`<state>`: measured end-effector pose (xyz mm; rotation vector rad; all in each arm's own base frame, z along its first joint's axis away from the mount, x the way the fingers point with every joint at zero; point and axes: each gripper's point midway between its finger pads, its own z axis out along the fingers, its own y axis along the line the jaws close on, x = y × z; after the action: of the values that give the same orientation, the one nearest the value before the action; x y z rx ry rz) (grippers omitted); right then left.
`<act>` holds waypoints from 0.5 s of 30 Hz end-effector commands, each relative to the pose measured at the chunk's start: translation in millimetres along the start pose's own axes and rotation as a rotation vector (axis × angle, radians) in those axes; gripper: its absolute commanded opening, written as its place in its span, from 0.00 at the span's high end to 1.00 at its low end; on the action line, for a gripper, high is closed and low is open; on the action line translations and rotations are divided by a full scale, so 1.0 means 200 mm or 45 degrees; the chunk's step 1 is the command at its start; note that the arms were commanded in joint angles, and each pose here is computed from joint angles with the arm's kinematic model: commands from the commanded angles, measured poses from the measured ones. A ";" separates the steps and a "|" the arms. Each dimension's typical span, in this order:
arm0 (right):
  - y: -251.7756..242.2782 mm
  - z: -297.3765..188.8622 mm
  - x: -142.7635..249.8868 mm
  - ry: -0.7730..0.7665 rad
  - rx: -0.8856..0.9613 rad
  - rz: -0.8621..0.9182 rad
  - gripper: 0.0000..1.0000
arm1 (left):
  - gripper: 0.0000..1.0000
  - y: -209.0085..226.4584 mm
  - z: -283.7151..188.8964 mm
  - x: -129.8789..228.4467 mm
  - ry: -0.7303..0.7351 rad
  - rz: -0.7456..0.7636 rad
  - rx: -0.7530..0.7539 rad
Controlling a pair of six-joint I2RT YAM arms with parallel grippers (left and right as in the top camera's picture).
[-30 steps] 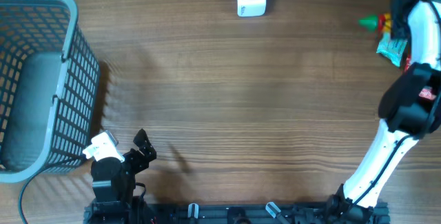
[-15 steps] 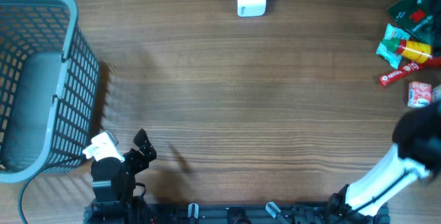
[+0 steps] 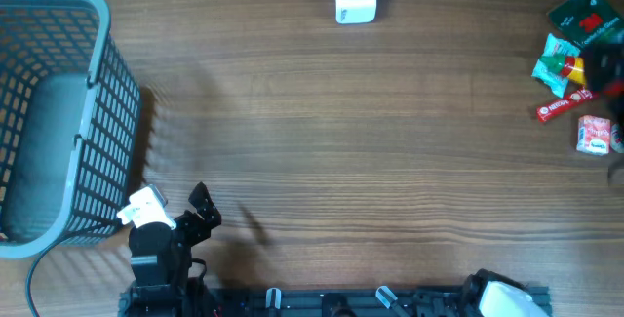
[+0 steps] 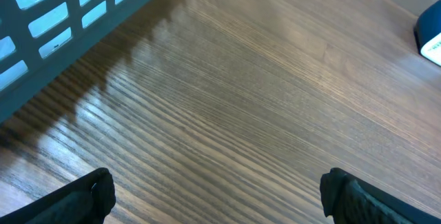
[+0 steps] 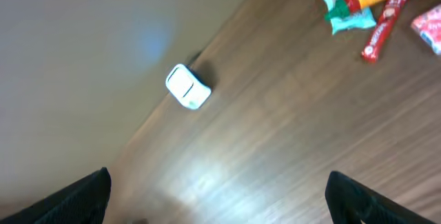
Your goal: Scan the item barcode
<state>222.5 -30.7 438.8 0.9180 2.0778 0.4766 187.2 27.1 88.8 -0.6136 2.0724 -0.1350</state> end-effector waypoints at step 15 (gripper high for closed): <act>0.03 -0.23 0.12 -0.241 -0.095 -0.793 0.00 | 0.00 0.01 0.00 0.00 -0.009 0.001 -0.010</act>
<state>182.2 -24.0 456.4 0.4630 2.0553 0.1768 187.2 27.1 88.8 -0.6136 2.0724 -0.1350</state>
